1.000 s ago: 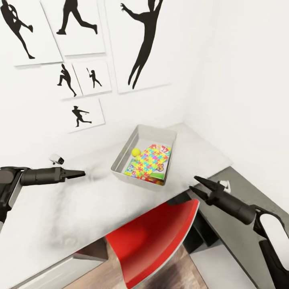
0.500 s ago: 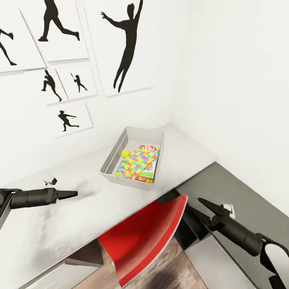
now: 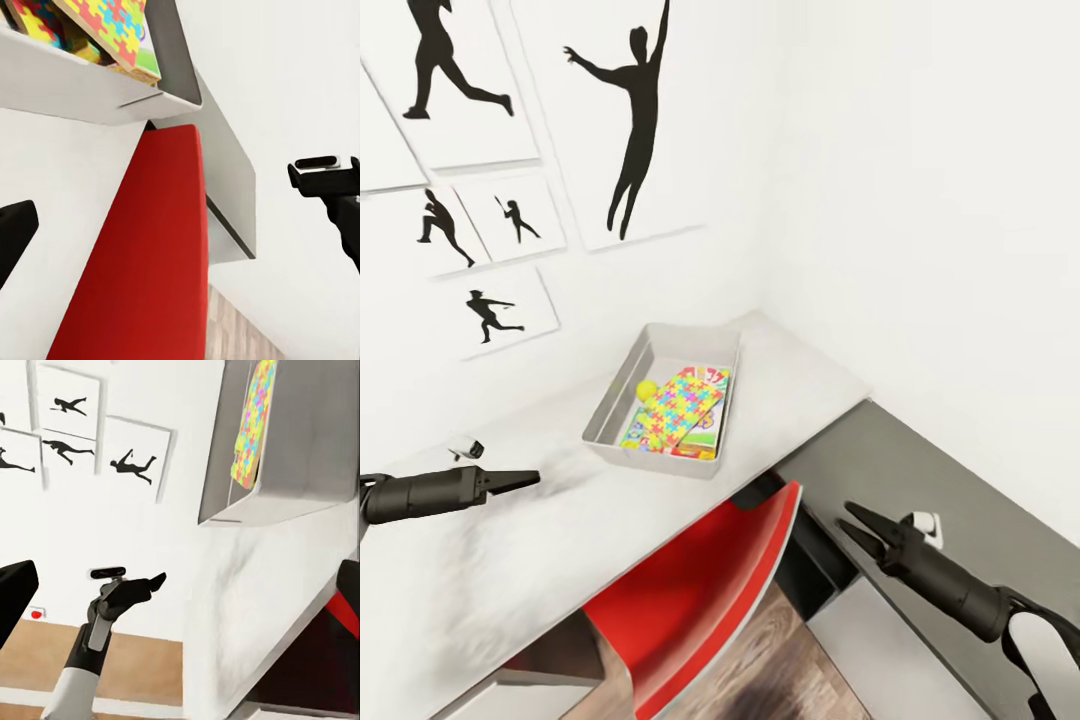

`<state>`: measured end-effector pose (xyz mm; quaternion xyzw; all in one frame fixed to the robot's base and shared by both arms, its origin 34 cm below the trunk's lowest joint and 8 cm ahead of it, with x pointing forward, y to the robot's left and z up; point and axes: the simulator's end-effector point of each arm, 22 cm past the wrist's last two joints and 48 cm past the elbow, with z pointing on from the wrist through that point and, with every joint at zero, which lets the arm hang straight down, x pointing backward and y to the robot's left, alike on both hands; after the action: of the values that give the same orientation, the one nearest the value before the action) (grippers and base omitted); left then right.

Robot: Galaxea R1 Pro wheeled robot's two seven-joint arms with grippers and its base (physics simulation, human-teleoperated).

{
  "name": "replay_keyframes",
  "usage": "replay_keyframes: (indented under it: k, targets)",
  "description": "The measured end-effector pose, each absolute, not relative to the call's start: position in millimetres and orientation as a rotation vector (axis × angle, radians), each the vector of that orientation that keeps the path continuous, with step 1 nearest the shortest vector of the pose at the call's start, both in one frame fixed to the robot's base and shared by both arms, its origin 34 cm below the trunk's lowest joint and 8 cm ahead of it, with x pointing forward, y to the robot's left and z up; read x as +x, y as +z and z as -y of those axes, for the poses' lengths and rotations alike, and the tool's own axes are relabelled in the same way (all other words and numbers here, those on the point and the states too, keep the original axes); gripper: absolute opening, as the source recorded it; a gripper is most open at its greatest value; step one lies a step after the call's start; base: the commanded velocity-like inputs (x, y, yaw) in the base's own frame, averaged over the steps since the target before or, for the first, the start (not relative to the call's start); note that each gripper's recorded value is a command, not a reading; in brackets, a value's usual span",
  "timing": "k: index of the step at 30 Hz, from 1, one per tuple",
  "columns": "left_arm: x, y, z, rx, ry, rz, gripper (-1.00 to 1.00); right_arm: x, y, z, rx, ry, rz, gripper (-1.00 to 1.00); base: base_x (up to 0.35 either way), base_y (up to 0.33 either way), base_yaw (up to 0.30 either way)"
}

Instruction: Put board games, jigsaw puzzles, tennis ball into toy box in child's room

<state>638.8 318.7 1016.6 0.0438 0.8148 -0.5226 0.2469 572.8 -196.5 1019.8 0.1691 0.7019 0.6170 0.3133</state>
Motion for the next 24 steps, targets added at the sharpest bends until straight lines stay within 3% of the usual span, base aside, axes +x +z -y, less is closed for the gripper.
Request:
replay_keyframes:
  k: [24]
  targets:
    - [639, 1025, -336, 0.110, -1.384, -2.232, 1.00, 568, 1043, 192, 0.319, 1.652, -1.756, 1.00, 0.000, 0.000, -0.270]
